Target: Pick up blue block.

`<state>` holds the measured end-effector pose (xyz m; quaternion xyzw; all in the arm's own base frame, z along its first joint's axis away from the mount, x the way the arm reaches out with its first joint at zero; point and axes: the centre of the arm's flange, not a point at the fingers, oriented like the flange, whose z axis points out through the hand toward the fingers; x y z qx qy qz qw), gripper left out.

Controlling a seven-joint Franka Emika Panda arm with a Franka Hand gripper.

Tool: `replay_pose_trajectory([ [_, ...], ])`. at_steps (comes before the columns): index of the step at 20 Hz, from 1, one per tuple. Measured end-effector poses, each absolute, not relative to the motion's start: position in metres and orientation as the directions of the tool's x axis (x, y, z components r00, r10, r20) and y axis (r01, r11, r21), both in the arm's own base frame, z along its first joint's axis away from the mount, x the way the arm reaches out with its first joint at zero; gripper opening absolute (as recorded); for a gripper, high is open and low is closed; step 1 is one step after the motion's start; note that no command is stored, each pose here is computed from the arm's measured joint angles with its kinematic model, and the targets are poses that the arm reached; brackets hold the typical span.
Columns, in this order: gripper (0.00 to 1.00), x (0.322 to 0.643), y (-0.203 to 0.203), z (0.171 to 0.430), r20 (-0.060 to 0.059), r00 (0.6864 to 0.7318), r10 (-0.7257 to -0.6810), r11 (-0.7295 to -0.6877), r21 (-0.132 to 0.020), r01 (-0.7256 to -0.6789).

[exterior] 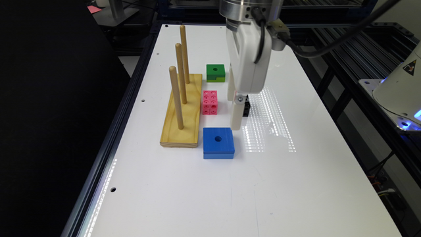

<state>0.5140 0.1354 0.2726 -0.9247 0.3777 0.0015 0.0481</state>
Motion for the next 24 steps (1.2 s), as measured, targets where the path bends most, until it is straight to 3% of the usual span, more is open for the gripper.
replay_pose_trajectory([
  [6, 1.0, 0.525, 0.135, 0.264, -0.044, 0.7172, -0.6955, -0.7127, -0.085, -0.6963],
  [9, 1.0, 0.526, 0.135, 0.242, -0.054, 0.7175, -0.6945, -0.7132, -0.081, -0.6963],
  [13, 1.0, 0.529, 0.134, 0.222, -0.056, 0.7188, -0.693, -0.7139, -0.086, -0.6949],
  [24, 1.0, 0.532, 0.135, 0.224, -0.053, 0.7195, -0.6925, -0.714, -0.093, -0.694],
])
